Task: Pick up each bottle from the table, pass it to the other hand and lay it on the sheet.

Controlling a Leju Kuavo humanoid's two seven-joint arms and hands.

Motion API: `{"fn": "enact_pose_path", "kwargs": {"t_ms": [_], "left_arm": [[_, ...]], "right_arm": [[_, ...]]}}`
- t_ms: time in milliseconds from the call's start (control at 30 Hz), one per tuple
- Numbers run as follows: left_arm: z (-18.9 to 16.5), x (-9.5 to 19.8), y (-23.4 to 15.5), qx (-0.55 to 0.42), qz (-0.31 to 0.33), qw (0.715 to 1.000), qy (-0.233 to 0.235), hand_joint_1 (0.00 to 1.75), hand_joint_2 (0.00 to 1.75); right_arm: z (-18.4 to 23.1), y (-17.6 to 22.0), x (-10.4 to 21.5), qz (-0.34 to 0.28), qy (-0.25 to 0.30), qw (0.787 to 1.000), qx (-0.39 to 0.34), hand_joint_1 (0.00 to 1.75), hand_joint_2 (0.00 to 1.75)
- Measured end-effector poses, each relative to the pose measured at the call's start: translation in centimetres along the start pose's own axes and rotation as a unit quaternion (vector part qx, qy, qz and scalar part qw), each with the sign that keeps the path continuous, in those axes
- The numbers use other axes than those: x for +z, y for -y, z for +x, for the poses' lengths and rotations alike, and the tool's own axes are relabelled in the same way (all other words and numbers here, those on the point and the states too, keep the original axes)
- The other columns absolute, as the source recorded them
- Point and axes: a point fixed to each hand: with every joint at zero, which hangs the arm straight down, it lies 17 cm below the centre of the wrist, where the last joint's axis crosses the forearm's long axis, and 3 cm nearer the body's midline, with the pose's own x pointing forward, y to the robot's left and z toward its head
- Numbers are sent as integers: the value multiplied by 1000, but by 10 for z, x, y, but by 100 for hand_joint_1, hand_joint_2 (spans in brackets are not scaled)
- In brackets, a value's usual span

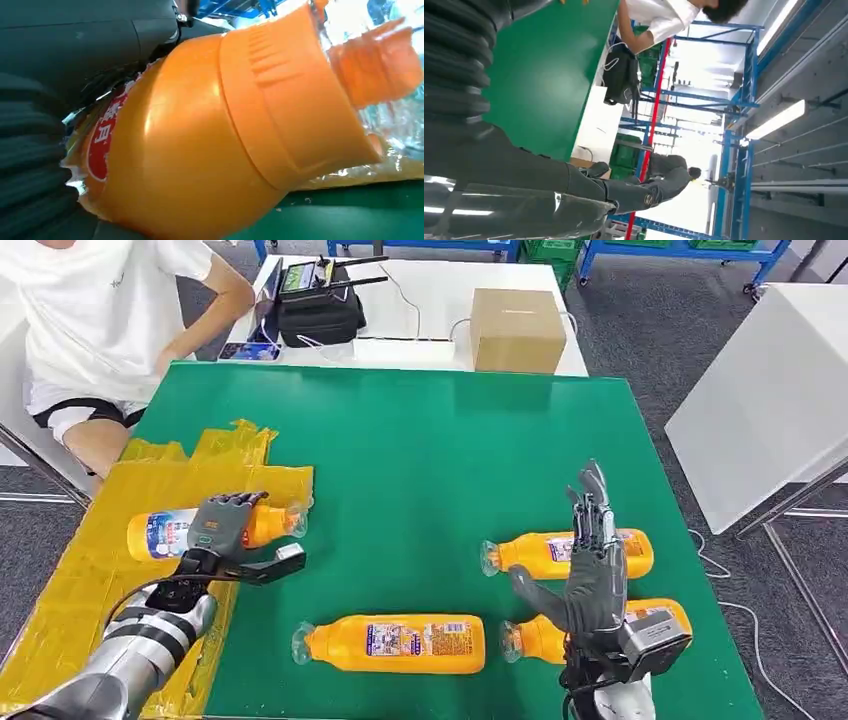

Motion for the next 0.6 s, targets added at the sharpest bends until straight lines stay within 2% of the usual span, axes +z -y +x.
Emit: {"fn": "enact_pose_path", "kwargs": {"t_ms": [600], "left_arm": [[0, 3, 7, 21, 0, 1000, -12, 0, 175]], "right_arm": [[-6, 0, 1, 2, -9, 1000, 4, 0, 175]]}}
